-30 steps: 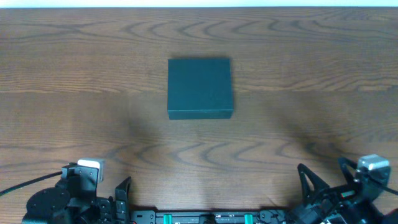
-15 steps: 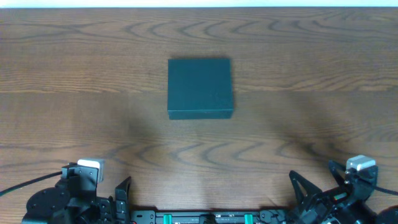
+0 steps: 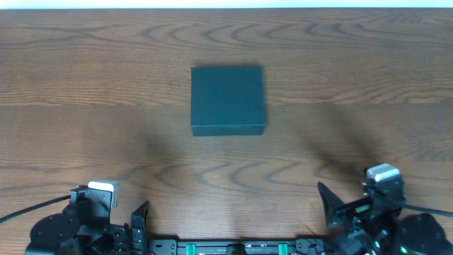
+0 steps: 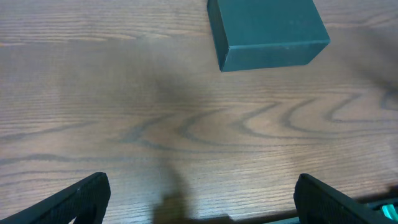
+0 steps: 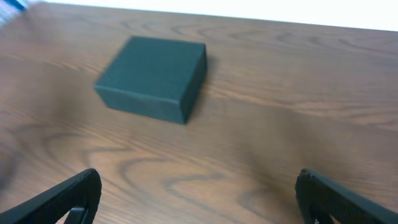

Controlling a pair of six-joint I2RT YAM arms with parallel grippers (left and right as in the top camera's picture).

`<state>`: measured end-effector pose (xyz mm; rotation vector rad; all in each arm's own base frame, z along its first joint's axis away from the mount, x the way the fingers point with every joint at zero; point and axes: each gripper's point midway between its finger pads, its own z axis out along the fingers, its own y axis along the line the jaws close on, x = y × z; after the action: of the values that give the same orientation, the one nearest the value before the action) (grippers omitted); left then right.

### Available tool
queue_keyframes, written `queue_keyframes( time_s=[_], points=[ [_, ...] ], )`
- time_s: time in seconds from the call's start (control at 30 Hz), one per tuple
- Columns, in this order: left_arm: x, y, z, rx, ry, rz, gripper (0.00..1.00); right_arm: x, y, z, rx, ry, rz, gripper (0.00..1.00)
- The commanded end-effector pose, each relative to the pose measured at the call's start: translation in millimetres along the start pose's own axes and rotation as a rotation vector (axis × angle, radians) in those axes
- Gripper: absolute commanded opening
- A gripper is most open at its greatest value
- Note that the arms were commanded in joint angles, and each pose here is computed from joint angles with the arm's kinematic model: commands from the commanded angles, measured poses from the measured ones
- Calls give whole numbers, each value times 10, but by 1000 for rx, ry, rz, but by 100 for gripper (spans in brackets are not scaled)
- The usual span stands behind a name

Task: Pack container

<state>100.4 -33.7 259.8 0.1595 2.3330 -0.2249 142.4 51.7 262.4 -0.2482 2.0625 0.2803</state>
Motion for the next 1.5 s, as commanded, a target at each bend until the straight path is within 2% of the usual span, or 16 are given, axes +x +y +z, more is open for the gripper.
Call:
queue_keyframes(
  time_s=[0.0, 0.23, 0.63, 1.0, 1.17, 1.27, 1.47],
  points=[
    [18, 6, 10, -3, 6, -3, 96, 162, -37, 95, 13, 10, -42, 99],
    [18, 6, 10, -3, 6, -3, 95, 616, -288, 269, 135, 41, 49, 99],
    [18, 6, 10, -3, 6, -3, 95, 1070, -527, 615, 240, 132, 87, 99],
    [18, 6, 10, -3, 6, -3, 95, 1165, -513, 672, 224, 107, 77, 99],
    [18, 6, 10, -3, 6, -3, 95, 1286, -524, 720, 219, 156, -18, 99],
    [18, 6, 10, -3, 6, -4, 95, 1437, -516, 743, 211, 209, -12, 99],
    [18, 6, 10, -3, 6, -3, 95, 1486, -517, 748, 210, 226, -11, 99]
  ],
)
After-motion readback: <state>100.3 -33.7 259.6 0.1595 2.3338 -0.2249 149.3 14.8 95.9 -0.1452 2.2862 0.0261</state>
